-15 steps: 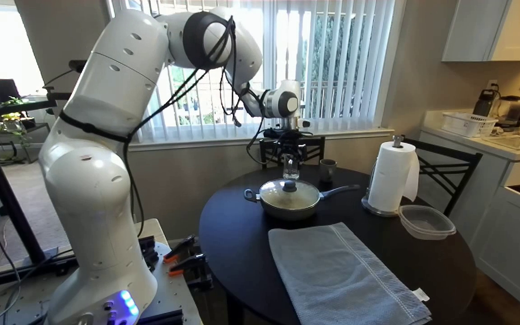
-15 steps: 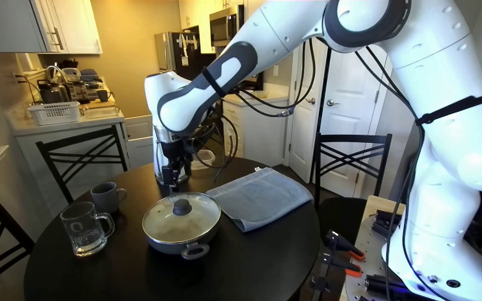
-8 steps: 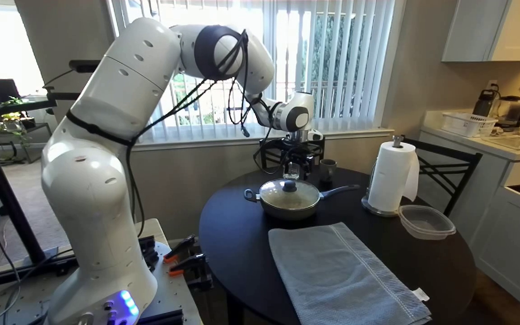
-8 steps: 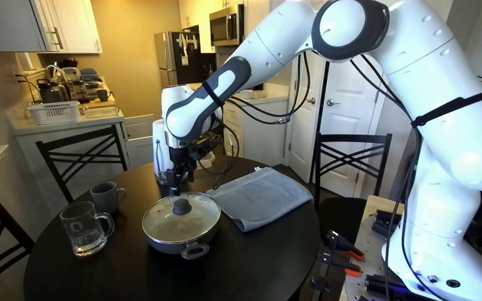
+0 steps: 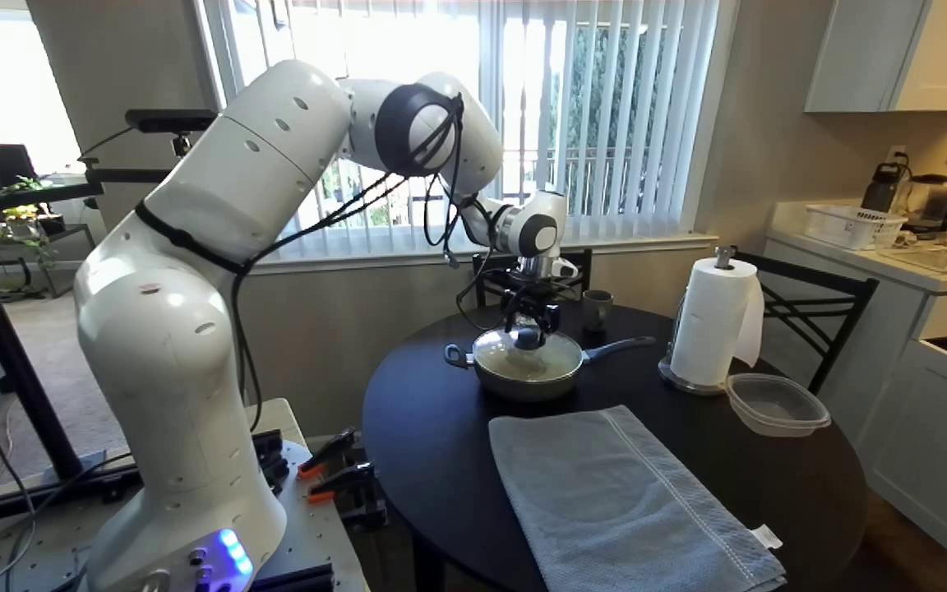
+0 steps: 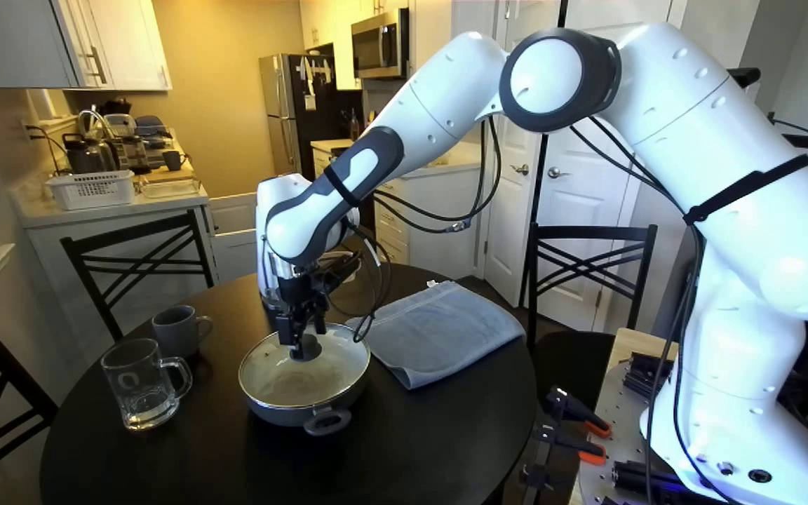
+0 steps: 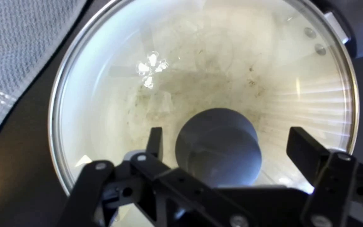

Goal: Pick up the clear pan lid and put it on the blue towel

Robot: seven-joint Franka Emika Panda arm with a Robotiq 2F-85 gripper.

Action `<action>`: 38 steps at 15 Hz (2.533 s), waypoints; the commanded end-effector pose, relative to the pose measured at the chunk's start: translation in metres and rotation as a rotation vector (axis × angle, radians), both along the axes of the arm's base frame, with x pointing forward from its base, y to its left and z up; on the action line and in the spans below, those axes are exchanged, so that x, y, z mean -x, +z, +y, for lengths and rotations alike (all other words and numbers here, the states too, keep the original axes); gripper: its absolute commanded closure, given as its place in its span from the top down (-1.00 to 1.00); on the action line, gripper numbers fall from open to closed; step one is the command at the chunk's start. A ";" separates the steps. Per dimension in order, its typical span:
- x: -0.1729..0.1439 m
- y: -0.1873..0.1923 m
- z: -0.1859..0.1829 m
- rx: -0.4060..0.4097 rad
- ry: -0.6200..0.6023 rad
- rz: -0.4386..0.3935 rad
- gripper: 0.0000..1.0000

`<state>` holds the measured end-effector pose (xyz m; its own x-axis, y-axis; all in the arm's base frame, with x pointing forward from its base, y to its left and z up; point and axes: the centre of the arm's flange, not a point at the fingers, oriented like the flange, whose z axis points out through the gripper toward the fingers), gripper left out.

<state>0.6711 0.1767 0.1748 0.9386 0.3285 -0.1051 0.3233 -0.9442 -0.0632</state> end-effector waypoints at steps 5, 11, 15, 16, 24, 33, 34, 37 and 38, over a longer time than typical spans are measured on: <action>-0.020 -0.009 0.018 -0.007 0.038 0.016 1.00; -0.022 -0.009 0.017 0.017 0.000 0.036 1.00; -0.022 -0.007 0.012 0.025 -0.020 0.034 1.00; -0.022 -0.007 0.012 0.024 -0.019 0.034 1.00; -0.024 -0.003 0.009 0.034 -0.038 0.027 -0.20; -0.014 0.027 0.010 0.052 -0.093 -0.016 -0.34; -0.012 0.031 0.009 0.050 -0.105 -0.020 -0.34; -0.008 0.040 0.009 0.051 -0.131 -0.036 -0.34; -0.008 0.045 0.008 0.056 -0.142 -0.042 -0.34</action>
